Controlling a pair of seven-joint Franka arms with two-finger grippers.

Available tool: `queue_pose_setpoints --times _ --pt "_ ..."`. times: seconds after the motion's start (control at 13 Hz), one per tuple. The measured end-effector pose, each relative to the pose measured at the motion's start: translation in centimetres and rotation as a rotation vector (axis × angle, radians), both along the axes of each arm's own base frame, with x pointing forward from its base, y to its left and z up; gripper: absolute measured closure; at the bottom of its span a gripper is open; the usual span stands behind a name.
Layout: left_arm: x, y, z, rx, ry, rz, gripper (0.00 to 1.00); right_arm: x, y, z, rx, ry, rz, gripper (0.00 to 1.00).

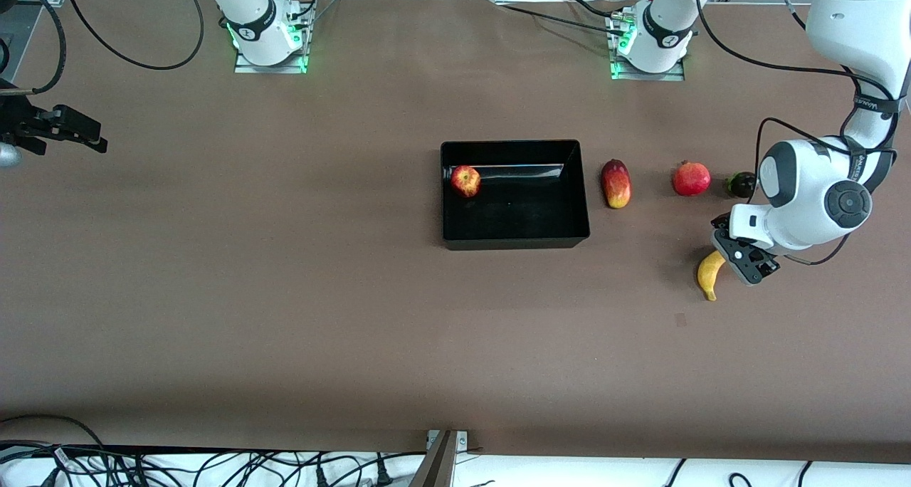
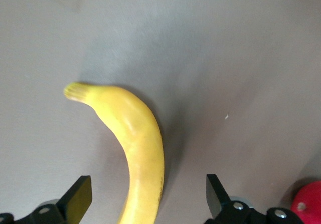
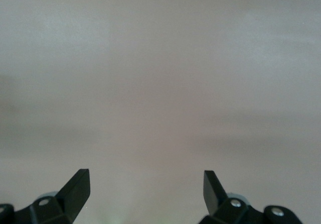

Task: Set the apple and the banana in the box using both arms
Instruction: 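Close the left gripper on the banana's stem end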

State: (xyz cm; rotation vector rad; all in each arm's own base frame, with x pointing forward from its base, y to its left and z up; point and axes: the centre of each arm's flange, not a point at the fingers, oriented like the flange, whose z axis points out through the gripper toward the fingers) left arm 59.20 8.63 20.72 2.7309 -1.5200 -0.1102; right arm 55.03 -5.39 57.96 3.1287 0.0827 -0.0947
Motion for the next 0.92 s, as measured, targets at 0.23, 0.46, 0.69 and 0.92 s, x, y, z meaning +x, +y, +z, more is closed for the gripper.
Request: queue_pose_setpoints --times 0.23,0.46,0.69,0.92 --pt "-1.5 0.0 -3.0 -0.007 0.012 -0.01 0.0 0.0 0.0 0.0 0.0 0.001 0.0 0.0" --pt "-1.4 -0.1 -3.2 -0.007 0.006 -0.011 0.13 0.0 0.0 0.0 0.0 0.001 0.0 0.0" --pt "-0.9 -0.1 -2.5 -0.005 -0.012 -0.012 0.51 0.0 0.0 0.0 0.0 0.002 0.0 0.0" --pt "-0.2 -2.0 0.9 -0.02 -0.015 -0.027 0.66 -0.2 0.0 -0.2 0.002 0.021 -0.001 0.0"
